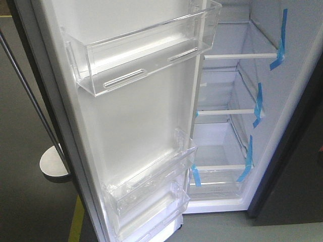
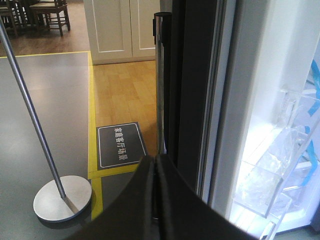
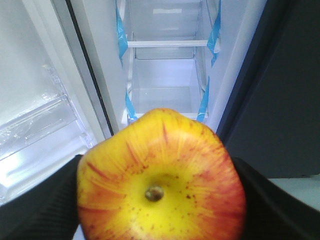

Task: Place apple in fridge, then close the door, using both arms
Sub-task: 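Move up beside the door bins, holding the apple in the right gripper, then lower the apple with the right gripper into the upper door bin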

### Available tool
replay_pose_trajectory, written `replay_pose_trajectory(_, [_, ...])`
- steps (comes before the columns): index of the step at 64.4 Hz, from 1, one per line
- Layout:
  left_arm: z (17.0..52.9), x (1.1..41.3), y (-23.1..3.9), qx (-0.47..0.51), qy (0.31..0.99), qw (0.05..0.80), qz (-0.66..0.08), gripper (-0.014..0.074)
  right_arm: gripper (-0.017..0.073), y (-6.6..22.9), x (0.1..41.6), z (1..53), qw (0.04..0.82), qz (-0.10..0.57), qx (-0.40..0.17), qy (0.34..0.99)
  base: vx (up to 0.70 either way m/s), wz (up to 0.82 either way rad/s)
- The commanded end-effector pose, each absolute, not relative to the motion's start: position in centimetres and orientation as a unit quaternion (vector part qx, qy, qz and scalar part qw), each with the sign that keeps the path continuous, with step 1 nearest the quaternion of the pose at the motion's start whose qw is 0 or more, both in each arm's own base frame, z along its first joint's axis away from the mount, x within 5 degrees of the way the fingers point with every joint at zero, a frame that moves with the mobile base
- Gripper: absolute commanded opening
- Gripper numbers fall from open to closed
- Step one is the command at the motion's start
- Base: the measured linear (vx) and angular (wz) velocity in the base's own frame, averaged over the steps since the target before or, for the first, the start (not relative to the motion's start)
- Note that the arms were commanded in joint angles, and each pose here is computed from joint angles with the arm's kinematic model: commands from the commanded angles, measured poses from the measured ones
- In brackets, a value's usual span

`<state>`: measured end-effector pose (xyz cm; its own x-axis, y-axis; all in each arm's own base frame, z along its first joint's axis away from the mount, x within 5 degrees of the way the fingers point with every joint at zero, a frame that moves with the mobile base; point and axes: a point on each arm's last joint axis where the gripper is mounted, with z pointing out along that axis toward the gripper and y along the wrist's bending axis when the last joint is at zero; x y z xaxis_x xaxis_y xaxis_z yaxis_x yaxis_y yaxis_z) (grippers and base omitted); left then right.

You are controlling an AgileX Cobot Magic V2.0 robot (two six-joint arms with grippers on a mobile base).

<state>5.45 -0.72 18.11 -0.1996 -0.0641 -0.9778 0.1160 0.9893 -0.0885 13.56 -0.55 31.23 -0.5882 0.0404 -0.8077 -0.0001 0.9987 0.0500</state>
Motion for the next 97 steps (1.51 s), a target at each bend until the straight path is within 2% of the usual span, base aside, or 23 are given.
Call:
replay_pose_trajectory(1, [18.1, 5.5, -0.8, 0.016, 0.751, 0.656, -0.077, -0.0006, 0.0188, -0.7, 13.9, 32.7, 0.498, 0.016, 0.016, 0.867, 0.0, 0.0])
replay_pose_trajectory(34, [18.1, 5.5, -0.8, 0.016, 0.751, 0.656, -0.077, -0.0006, 0.0188, -0.5, 13.9, 33.0, 0.505, 0.031, 0.02, 0.862, 0.0, 0.0])
replay_pose_trajectory(50, [18.1, 5.5, -0.8, 0.016, 0.751, 0.656, -0.077, -0.0006, 0.0201, 0.4, 16.6, 38.7, 0.509, 0.049, -0.092, 0.854, 0.0, 0.0])
replay_pose_trajectory(70, [18.1, 5.5, -0.8, 0.016, 0.751, 0.656, -0.077, -0.0006, 0.0258, 2.7, 22.4, 50.7, 0.586, 0.171, -0.211, 0.764, 0.0, 0.0])
replay_pose_trajectory(78, [18.1, 5.5, -0.8, 0.016, 0.751, 0.656, -0.077, -0.0006, 0.0258, 4.9, 23.9, 54.7, 0.609, 0.185, -0.263, 0.725, 0.0, 0.0])
replay_pose_trajectory(84, [18.1, 5.5, -0.8, 0.016, 0.751, 0.656, -0.077, -0.0006, 0.0258, 7.5, 26.0, 56.1, 0.61, 0.198, -0.294, 0.709, 0.0, 0.0])
replay_pose_trajectory(97, [18.1, 5.5, -0.8, 0.016, 0.751, 0.656, -0.077, -0.0006, 0.0258, 12.0, 29.8, 55.6, 0.573, 0.186, -0.298, 0.741, 0.0, 0.0])
